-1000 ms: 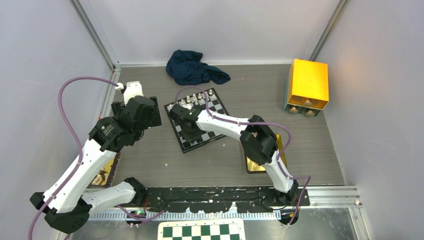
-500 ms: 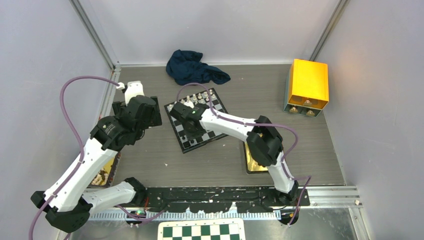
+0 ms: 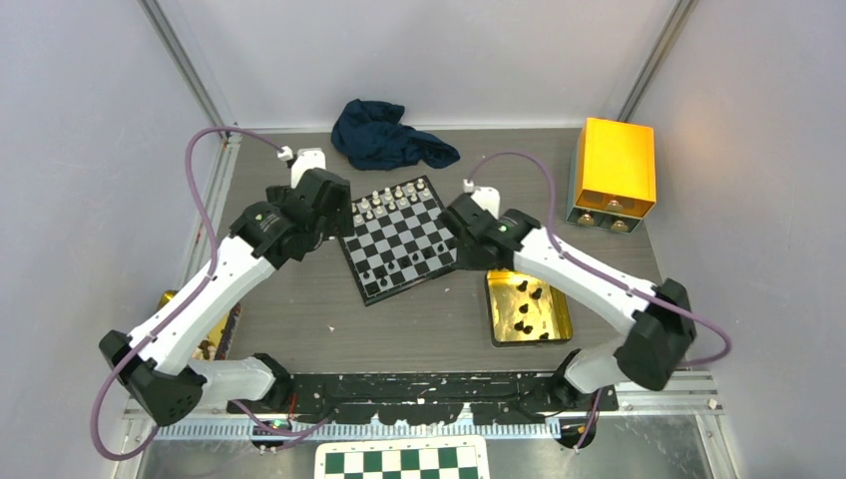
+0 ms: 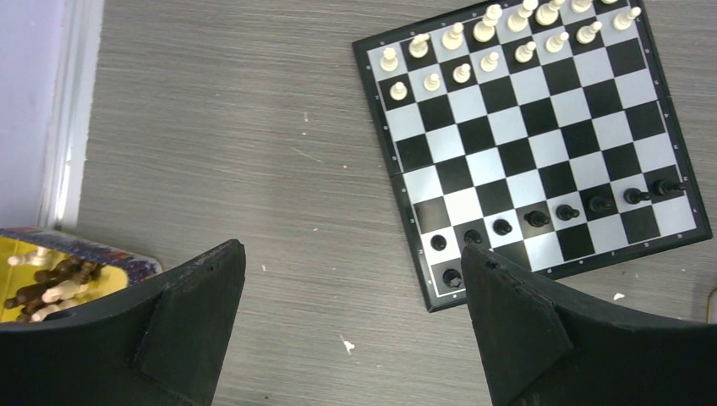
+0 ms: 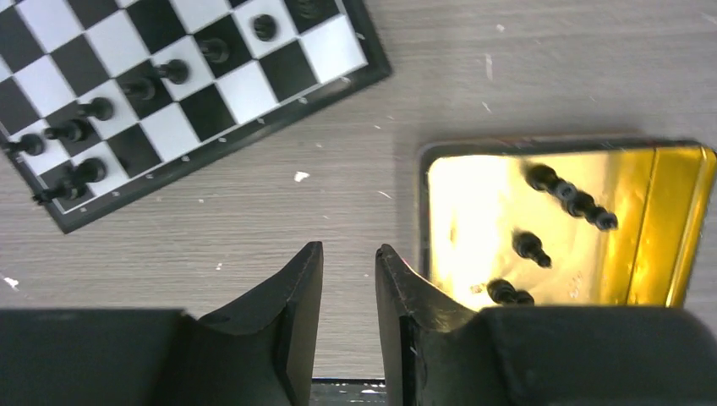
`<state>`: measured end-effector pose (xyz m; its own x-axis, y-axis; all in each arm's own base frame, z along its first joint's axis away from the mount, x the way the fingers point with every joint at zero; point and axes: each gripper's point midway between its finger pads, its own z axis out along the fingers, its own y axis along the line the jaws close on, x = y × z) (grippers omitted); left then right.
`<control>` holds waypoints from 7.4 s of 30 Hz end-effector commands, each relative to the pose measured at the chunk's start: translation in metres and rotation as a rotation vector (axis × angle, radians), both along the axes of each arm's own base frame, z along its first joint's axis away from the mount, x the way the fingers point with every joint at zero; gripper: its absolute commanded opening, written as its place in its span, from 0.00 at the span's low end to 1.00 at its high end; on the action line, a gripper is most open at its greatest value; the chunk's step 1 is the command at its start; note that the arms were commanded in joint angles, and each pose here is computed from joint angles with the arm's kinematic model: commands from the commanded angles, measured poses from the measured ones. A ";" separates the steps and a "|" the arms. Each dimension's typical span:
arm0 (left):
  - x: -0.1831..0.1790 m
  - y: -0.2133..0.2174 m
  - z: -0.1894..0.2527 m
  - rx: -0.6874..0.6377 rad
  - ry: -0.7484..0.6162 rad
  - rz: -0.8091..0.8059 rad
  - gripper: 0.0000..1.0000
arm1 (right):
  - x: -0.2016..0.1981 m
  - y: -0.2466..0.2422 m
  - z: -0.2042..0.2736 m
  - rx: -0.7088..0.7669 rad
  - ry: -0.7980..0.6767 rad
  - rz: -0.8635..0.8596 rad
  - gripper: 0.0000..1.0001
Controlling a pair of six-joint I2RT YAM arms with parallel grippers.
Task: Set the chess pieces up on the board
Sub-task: Move the storage box to the center of the board, then pick up the chess piece from the storage box.
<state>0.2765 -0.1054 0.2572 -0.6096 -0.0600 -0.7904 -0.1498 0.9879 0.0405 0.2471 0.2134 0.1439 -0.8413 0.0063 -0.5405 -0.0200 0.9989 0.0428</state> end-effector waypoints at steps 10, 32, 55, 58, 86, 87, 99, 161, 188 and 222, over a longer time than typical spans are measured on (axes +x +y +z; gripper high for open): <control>0.026 -0.045 0.011 -0.082 -0.039 -0.074 0.99 | -0.006 -0.077 -0.022 0.031 -0.020 -0.283 0.36; 0.026 -0.040 0.008 -0.028 -0.033 -0.080 0.99 | 0.035 -0.064 -0.063 0.063 0.028 -0.299 0.37; 0.036 -0.041 0.007 0.019 -0.036 -0.087 1.00 | 0.049 -0.063 -0.077 0.063 0.062 -0.318 0.36; 0.036 -0.041 0.006 0.020 -0.033 -0.087 1.00 | 0.049 -0.065 -0.082 0.061 0.071 -0.324 0.35; 0.038 -0.040 0.001 0.023 -0.020 -0.072 1.00 | 0.089 -0.075 -0.090 -0.027 0.115 -0.171 0.06; 0.039 -0.040 0.002 0.022 -0.022 -0.070 1.00 | 0.092 -0.076 -0.090 -0.028 0.116 -0.158 0.05; 0.040 -0.041 0.003 0.023 -0.027 -0.072 1.00 | 0.143 -0.064 -0.091 -0.016 0.128 -0.058 0.03; 0.070 -0.067 -0.007 -0.022 -0.025 -0.089 1.00 | 0.037 -0.127 0.037 0.017 -0.019 -0.306 0.40; 0.067 -0.067 -0.014 -0.032 -0.014 -0.094 1.00 | 0.004 -0.140 -0.050 0.042 0.180 -0.363 0.36; 0.075 -0.073 -0.025 -0.004 0.013 -0.100 1.00 | 0.028 -0.156 -0.091 0.093 0.265 -0.404 0.36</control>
<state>0.3401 -0.1749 0.2162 -0.6642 0.0306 -0.7469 -0.0326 0.9970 0.0698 0.2689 0.0570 0.0531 -0.8728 0.4030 -0.2753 0.4020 0.9135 0.0626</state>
